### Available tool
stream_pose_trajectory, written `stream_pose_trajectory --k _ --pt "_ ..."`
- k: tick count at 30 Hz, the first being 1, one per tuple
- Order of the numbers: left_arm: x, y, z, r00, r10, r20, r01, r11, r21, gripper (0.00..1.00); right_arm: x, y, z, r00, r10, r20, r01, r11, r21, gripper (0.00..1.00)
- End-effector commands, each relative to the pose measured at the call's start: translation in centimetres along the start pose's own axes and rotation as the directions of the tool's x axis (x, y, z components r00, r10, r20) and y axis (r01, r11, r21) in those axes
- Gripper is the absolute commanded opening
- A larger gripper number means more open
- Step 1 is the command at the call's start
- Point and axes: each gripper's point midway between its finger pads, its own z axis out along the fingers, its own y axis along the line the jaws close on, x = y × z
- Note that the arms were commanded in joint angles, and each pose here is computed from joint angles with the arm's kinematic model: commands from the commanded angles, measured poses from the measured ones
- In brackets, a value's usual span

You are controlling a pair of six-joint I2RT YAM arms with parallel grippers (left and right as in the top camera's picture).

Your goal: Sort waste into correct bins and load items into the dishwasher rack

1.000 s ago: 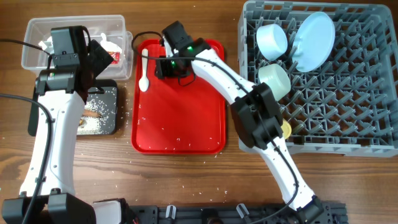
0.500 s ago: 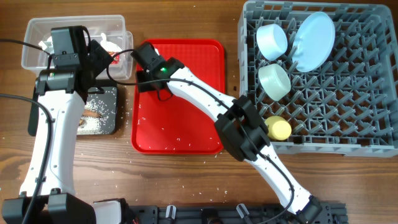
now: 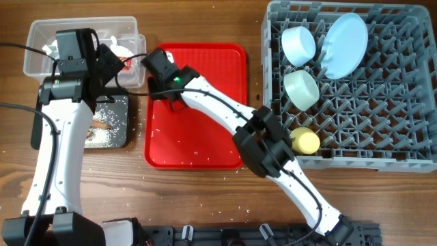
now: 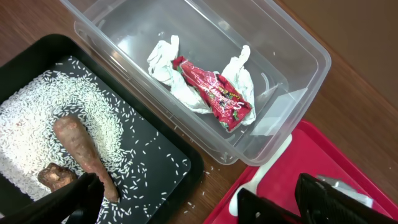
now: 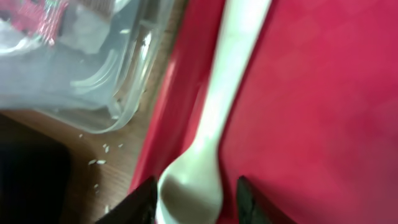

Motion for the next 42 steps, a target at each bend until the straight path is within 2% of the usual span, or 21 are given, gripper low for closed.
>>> stream_pose_trajectory --k 1,6,9,15,29,35,42 --pt "-1.1 -0.1 -1.0 0.999 -0.021 0.039 0.02 1.0 0.008 1.0 4.9 -1.4 3.8 0.993 0.024 -0.118 -0.019 0.999 0.044 0.39" --pt "-1.1 -0.1 -1.0 0.999 -0.021 0.039 0.02 1.0 0.008 1.0 6.8 -2.2 5.5 0.984 0.057 -0.168 -0.049 0.997 0.053 0.34" --pt "-1.1 -0.1 -1.0 0.999 -0.021 0.039 0.02 1.0 0.008 1.0 6.8 -2.6 5.6 0.983 0.066 -0.169 -0.057 0.997 0.058 0.24" --pt "-1.1 -0.1 -1.0 0.999 -0.021 0.039 0.02 1.0 0.008 1.0 7.3 -2.7 5.5 0.978 0.072 -0.197 -0.062 0.997 0.052 0.13" --pt "-1.1 -0.1 -1.0 0.999 -0.021 0.039 0.02 1.0 0.007 1.0 10.5 -2.0 4.4 0.923 0.099 -0.373 -0.113 0.994 -0.014 0.12" --pt "-1.1 -0.1 -1.0 0.999 -0.021 0.039 0.02 1.0 0.008 1.0 13.0 -1.7 3.2 0.865 0.117 -0.488 -0.146 0.989 -0.023 0.12" --pt "-1.1 -0.1 -1.0 0.999 -0.021 0.039 0.02 1.0 0.008 1.0 14.1 -2.0 2.0 0.804 0.15 -0.576 -0.206 0.978 -0.033 0.05"
